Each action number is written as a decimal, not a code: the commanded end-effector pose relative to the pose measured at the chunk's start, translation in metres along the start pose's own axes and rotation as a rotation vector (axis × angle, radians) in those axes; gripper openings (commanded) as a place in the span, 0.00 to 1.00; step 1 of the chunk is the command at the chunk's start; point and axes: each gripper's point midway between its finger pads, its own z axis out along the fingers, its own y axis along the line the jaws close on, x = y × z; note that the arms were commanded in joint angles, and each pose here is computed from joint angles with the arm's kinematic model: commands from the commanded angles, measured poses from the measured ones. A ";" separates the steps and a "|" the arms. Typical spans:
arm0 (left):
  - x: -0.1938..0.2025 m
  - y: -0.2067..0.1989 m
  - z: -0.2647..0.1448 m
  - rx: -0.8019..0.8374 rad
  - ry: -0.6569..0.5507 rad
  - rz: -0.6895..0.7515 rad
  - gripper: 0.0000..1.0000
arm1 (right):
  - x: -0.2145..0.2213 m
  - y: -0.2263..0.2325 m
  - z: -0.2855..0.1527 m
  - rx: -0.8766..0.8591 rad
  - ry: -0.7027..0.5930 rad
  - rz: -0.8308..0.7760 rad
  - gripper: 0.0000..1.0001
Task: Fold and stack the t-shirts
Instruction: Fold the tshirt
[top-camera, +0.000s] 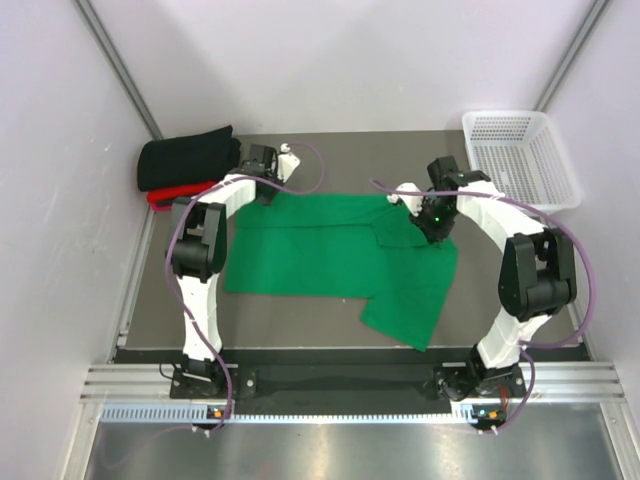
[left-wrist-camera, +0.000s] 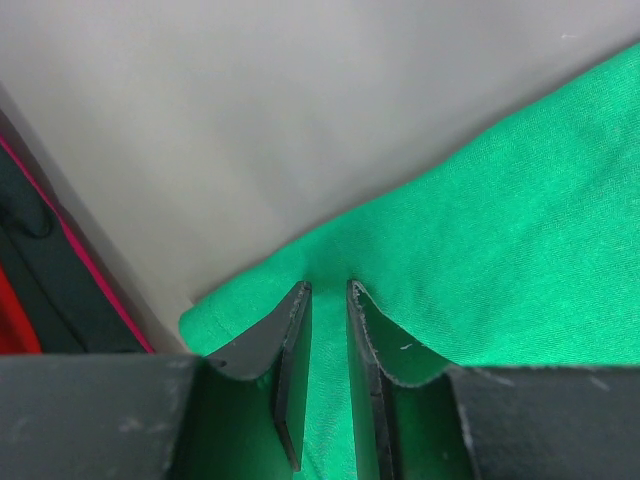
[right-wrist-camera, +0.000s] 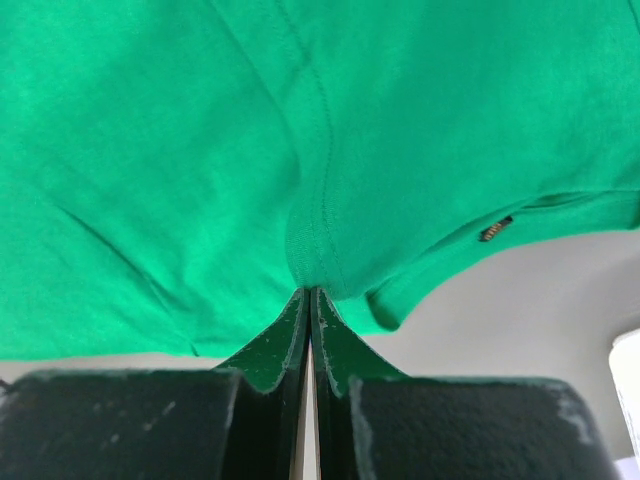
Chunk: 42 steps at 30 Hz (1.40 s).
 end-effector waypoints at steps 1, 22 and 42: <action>-0.020 0.009 -0.002 -0.036 -0.054 0.004 0.25 | -0.025 0.005 -0.027 0.015 -0.084 -0.030 0.00; -0.022 0.015 -0.008 -0.069 -0.053 0.016 0.27 | -0.069 -0.115 -0.059 0.223 -0.302 0.276 0.35; -0.009 0.019 -0.002 -0.113 -0.017 0.038 0.27 | -0.016 -0.174 0.033 0.158 -0.193 0.462 0.27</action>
